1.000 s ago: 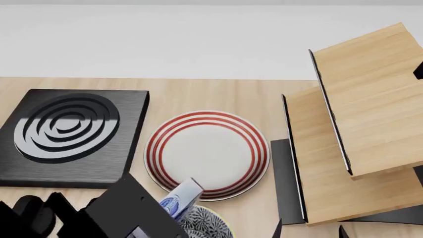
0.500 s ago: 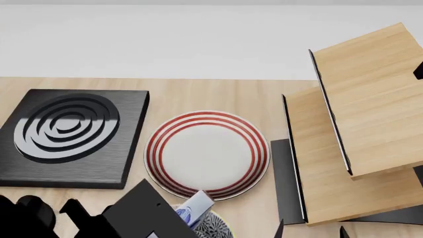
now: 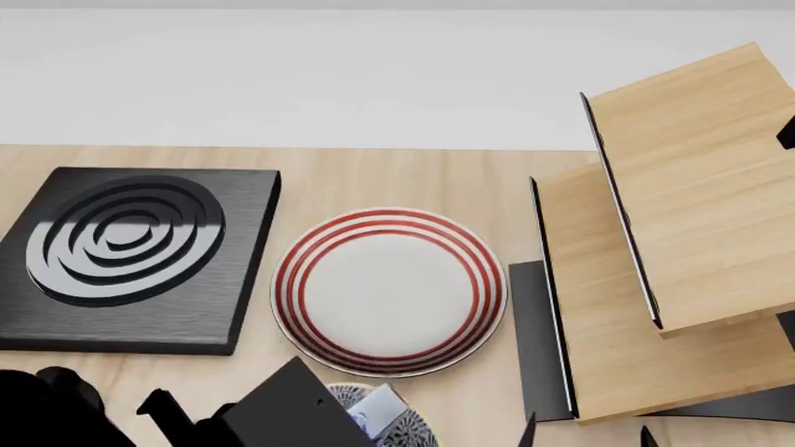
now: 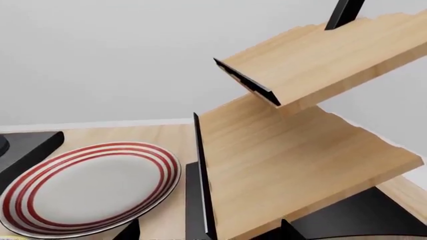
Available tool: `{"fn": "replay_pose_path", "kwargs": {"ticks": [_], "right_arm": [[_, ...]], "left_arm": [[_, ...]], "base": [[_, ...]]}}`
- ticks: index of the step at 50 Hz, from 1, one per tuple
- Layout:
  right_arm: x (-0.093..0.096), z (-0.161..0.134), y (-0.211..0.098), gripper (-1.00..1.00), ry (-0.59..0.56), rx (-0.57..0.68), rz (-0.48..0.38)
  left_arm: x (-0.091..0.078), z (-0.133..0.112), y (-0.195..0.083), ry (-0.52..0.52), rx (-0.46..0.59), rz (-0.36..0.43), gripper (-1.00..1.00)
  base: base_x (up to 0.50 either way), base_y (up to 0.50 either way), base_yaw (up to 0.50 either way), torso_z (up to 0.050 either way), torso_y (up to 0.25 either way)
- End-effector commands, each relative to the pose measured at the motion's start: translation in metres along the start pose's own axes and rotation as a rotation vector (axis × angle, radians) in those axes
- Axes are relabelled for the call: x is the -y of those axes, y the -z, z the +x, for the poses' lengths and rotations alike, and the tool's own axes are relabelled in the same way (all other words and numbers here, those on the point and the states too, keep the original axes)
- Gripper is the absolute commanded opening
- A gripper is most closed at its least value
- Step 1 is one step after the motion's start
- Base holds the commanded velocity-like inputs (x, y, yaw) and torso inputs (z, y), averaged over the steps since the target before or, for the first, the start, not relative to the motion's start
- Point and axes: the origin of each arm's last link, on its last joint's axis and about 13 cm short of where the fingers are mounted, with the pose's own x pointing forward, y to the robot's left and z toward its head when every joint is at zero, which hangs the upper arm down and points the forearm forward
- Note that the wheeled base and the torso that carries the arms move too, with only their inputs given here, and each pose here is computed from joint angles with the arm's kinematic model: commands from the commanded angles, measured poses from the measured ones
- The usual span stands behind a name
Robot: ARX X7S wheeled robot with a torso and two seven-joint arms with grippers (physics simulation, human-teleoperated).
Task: Pick up the cream cheese and put it in the bowl.
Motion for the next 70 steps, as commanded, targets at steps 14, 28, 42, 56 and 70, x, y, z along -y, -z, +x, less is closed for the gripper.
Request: {"fn": "replay_pose_path", "kwargs": {"ticks": [14, 28, 42, 56, 70], "right_arm": [[0.0, 0.001, 0.002, 1.0, 0.004, -0.005, 0.004], [0.0, 0.001, 0.003, 1.0, -0.003, -0.008, 0.007], [0.0, 0.002, 0.004, 1.0, 0.0, -0.011, 0.007], [0.0, 0.003, 0.004, 1.0, -0.001, -0.014, 0.011], [0.001, 0.003, 0.005, 1.0, 0.001, -0.015, 0.011]], "left_arm": [[-0.006, 0.013, 0.001, -0.036, -0.049, -0.029, -1.0], [-0.005, 0.018, 0.002, -0.043, -0.05, -0.007, -1.0], [-0.005, 0.021, 0.002, -0.023, -0.057, 0.001, -1.0], [-0.005, 0.026, 0.002, -0.029, -0.063, 0.021, -1.0], [-0.007, 0.032, 0.001, -0.021, -0.069, 0.021, -1.0]], "base": [[0.0, 0.0, 0.0, 0.001, 0.001], [0.0, 0.0, 0.0, 0.0, 0.001], [0.0, 0.0, 0.0, 0.0, 0.001], [0.0, 0.0, 0.0, 0.001, 0.0], [0.0, 0.0, 0.0, 0.0, 0.001]]}}
